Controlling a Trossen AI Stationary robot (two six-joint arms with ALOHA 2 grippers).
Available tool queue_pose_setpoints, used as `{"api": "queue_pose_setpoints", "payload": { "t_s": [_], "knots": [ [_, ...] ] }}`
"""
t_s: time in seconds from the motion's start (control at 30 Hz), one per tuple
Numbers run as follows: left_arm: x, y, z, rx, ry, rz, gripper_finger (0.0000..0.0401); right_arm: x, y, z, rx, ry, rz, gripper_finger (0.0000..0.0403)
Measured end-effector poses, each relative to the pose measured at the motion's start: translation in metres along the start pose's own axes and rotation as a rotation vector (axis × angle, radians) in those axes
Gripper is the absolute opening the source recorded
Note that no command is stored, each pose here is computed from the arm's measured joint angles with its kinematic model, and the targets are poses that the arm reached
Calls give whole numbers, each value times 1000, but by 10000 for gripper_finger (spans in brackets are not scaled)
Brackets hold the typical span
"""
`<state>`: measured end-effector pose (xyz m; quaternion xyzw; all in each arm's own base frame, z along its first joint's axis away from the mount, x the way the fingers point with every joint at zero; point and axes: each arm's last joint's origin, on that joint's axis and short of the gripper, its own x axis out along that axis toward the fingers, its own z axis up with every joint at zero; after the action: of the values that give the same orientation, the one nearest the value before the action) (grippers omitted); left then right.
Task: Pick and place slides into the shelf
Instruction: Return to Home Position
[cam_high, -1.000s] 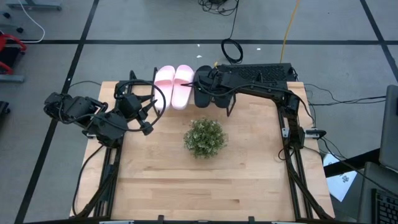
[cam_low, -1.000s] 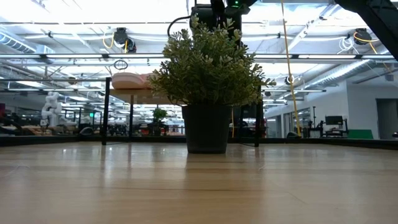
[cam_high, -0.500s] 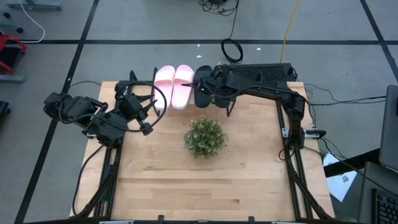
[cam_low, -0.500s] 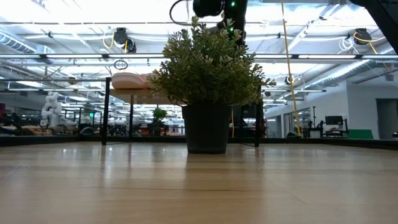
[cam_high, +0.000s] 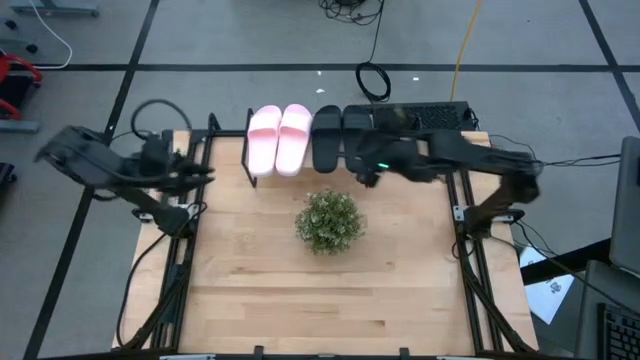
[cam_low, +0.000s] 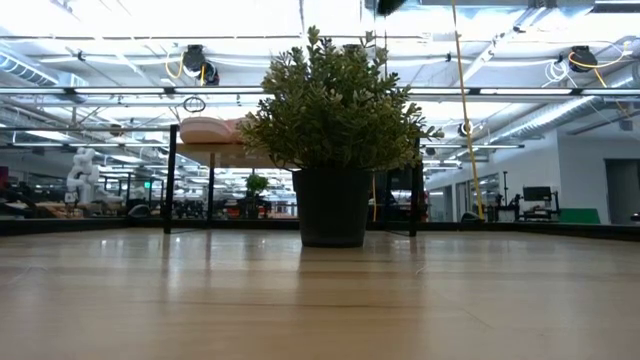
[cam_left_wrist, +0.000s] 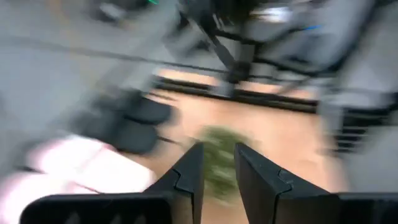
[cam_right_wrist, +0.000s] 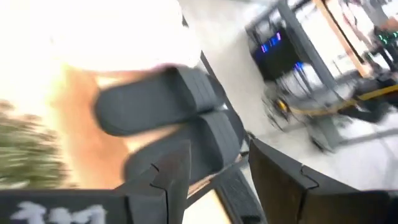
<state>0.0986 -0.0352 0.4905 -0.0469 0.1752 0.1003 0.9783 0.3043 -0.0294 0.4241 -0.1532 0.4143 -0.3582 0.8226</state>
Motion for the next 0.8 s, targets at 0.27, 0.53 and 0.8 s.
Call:
{"api": "queue_pose_setpoints", "payload": {
  "t_s": [0.27, 0.53, 0.8],
  "knots": [
    [-21, 10, -29, -138, 169, -289, 85, -99, -35, -38, 197, -197, 286, 153],
    [-1, 1, -93, -167, 152, -481, 85, -114, -24, -99, 276, -250, 609, 153],
    [23, -9, -175, -184, -43, -745, 85, -80, 33, -167, 385, -499, 936, 153]
  ]
}}
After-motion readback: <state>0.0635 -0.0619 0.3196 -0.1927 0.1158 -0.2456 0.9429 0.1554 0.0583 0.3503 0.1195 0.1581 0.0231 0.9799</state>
